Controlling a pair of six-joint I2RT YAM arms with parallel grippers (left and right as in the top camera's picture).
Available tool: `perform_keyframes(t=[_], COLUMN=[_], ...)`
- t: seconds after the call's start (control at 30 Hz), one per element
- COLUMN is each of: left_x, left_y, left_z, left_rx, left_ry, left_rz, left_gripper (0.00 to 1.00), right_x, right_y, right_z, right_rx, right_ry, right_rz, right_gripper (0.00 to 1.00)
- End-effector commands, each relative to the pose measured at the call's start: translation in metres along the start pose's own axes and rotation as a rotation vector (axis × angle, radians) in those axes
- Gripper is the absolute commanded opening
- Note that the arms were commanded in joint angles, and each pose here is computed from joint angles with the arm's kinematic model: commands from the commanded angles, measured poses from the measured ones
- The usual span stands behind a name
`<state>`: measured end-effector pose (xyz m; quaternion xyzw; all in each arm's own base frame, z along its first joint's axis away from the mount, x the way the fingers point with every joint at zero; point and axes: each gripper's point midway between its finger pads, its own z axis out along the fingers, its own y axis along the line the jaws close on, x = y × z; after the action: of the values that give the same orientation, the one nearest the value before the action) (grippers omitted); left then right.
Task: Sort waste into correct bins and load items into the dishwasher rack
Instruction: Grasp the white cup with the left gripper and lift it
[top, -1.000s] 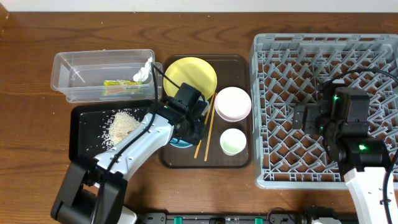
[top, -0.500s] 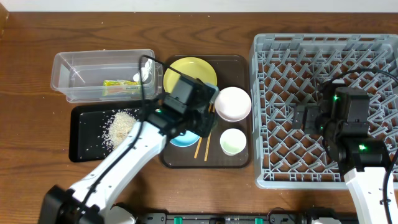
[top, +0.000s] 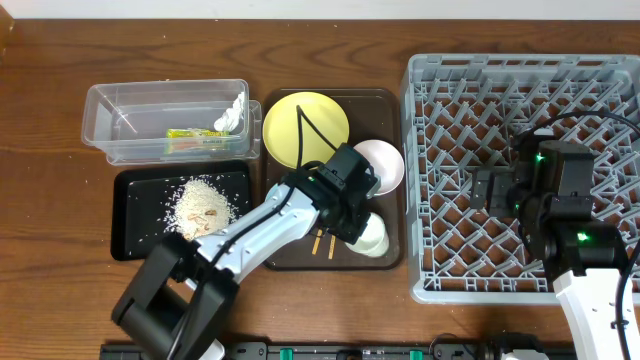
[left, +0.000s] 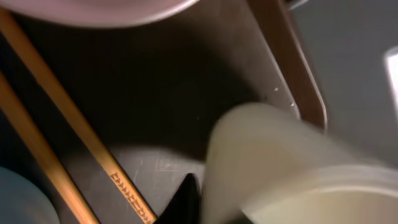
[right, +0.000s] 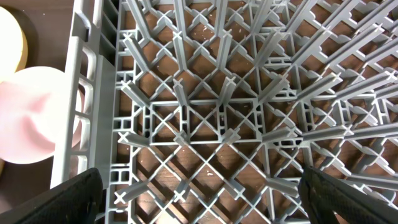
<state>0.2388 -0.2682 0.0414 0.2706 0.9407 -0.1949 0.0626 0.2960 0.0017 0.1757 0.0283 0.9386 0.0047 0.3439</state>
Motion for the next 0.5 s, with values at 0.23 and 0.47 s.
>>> perform_keyframes(t=[0.23,0.47], left_x=[-0.038,-0.078], left_y=[0.027,0.057], left_z=[-0.087,-0.152], left_rx=[0.044,0.311], left_ry=[-0.251,-0.478], left_rz=[-0.138,-0.413], left_gripper=[0.06,0.06], right_x=[-0.012,-0.025], right_y=[-0.005,0.030], right_z=[-0.007,-0.006], right_rx=[0.036,-0.165], right_ry=[-0.040,-0.082], right_rz=[-0.001,-0.029], right_gripper=[0.99,0.99])
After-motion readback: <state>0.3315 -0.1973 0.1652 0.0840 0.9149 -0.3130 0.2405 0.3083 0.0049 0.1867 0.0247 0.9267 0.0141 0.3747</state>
